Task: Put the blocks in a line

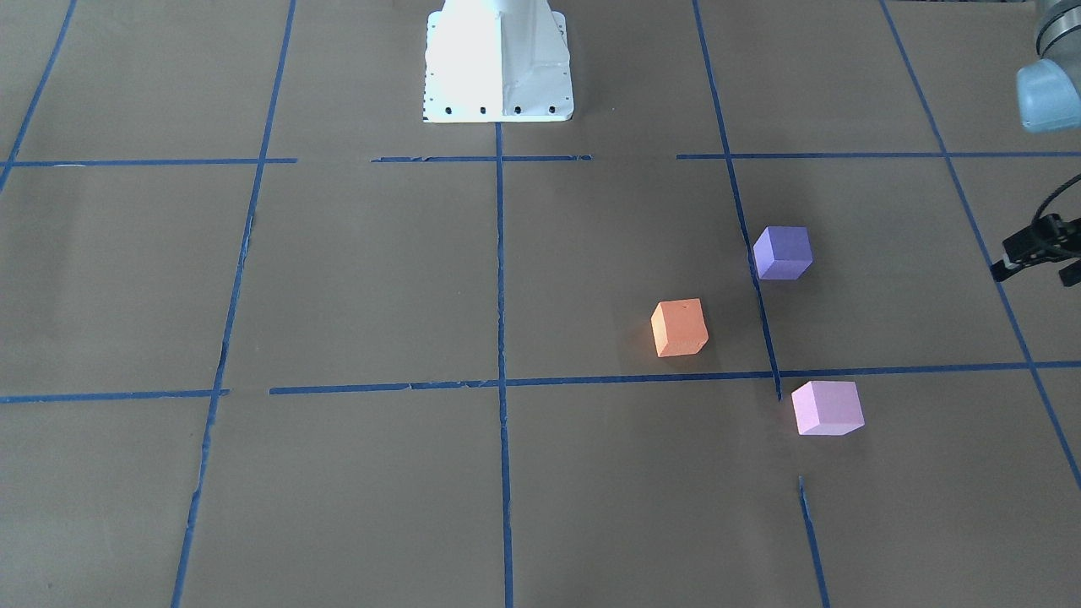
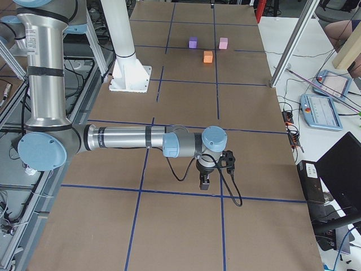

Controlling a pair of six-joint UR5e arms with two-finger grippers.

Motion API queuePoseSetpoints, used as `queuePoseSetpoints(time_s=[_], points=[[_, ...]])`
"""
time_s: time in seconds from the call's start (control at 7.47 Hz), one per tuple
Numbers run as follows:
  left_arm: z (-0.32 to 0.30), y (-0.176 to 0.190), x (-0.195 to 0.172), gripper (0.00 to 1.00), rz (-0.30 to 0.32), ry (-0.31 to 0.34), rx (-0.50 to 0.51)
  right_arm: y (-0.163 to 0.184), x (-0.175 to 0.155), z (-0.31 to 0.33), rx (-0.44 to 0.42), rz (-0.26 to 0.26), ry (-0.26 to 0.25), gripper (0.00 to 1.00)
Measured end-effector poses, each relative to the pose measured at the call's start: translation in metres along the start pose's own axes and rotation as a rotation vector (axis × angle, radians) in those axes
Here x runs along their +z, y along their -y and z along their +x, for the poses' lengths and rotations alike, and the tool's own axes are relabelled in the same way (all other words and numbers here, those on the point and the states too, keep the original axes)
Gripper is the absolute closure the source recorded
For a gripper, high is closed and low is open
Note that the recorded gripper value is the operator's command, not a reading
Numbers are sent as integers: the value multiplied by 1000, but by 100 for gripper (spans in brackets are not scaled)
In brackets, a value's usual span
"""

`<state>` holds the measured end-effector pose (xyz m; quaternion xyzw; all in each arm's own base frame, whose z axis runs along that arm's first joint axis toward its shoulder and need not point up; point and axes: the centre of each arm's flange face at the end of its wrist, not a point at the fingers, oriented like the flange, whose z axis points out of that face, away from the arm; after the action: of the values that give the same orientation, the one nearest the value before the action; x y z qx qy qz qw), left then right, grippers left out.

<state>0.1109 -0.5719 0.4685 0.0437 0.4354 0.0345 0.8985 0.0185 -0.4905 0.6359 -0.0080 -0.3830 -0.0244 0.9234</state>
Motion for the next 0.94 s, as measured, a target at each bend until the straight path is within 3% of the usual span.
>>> queuePoseSetpoints(time_s=[0.27, 0.54, 0.94], points=[[147, 19, 46, 0, -49, -43, 60, 0, 0, 0, 0, 0, 0, 0], [254, 10, 84, 0, -28, -3, 38, 0, 0, 0, 1, -1, 0, 0], [309, -8, 133, 0, 14, 79, -33, 0, 0, 0, 0, 0, 0, 0]])
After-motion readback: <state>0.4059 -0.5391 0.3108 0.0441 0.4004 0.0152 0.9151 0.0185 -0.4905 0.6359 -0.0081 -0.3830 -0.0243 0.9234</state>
